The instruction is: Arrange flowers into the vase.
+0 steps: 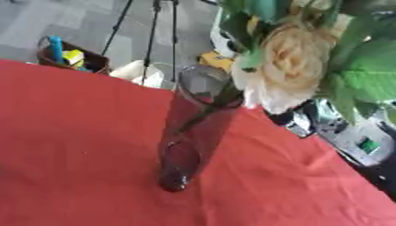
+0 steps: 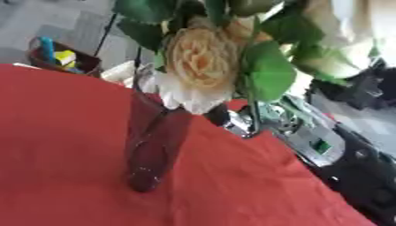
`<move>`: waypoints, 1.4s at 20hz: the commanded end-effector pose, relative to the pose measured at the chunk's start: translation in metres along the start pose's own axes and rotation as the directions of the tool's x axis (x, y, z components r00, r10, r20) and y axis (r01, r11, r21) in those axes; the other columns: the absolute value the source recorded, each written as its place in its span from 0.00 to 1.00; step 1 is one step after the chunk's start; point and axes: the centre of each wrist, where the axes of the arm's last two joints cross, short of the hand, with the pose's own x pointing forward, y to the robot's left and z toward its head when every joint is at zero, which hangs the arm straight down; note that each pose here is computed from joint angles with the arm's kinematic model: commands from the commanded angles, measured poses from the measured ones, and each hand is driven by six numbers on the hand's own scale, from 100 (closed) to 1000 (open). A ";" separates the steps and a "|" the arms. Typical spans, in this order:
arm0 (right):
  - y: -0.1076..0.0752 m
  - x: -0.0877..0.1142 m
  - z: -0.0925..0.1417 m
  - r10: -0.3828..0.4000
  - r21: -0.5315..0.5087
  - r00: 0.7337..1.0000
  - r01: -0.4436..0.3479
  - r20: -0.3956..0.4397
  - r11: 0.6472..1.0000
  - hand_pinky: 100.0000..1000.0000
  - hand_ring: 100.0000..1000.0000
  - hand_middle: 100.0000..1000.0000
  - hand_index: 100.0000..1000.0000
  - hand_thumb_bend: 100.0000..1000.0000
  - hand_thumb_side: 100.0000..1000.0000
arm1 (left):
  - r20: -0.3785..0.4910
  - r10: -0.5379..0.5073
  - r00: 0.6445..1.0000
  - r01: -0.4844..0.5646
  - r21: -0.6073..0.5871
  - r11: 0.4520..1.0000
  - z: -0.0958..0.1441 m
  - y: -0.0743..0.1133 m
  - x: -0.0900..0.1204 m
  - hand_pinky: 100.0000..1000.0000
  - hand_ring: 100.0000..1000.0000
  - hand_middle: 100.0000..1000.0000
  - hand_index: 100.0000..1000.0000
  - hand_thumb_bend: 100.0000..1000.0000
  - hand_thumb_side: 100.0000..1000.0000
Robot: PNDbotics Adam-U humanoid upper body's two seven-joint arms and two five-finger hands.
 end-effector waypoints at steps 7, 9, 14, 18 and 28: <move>-0.006 0.002 0.003 0.058 0.025 0.998 -0.057 -0.021 0.998 1.00 1.00 0.24 0.96 0.17 1.00 | 0.021 -0.011 1.000 0.011 -0.002 1.000 -0.002 0.002 0.005 0.47 0.73 0.72 0.71 0.00 0.72; -0.006 0.002 0.005 0.058 0.021 0.998 -0.057 -0.027 0.998 1.00 1.00 0.24 0.96 0.17 1.00 | 0.020 -0.013 1.000 0.013 -0.003 1.000 -0.001 0.002 0.005 0.47 0.73 0.72 0.71 0.00 0.72; -0.004 0.002 0.011 0.061 0.023 0.997 -0.060 -0.048 0.998 1.00 1.00 0.24 0.97 0.17 1.00 | 0.022 -0.017 1.000 0.018 -0.005 1.000 -0.001 0.002 0.005 0.47 0.73 0.72 0.71 0.00 0.72; -0.002 0.003 0.016 0.064 0.022 0.996 -0.063 -0.065 0.998 1.00 1.00 0.24 0.97 0.17 1.00 | 0.021 -0.023 1.000 0.023 -0.004 1.000 -0.001 0.003 0.004 0.47 0.73 0.72 0.71 0.00 0.71; 0.002 0.004 0.031 0.071 0.021 0.990 -0.069 -0.123 0.997 1.00 1.00 0.24 0.97 0.17 1.00 | 0.016 -0.033 0.999 0.033 -0.001 0.999 0.001 0.004 0.003 0.47 0.73 0.72 0.71 0.00 0.70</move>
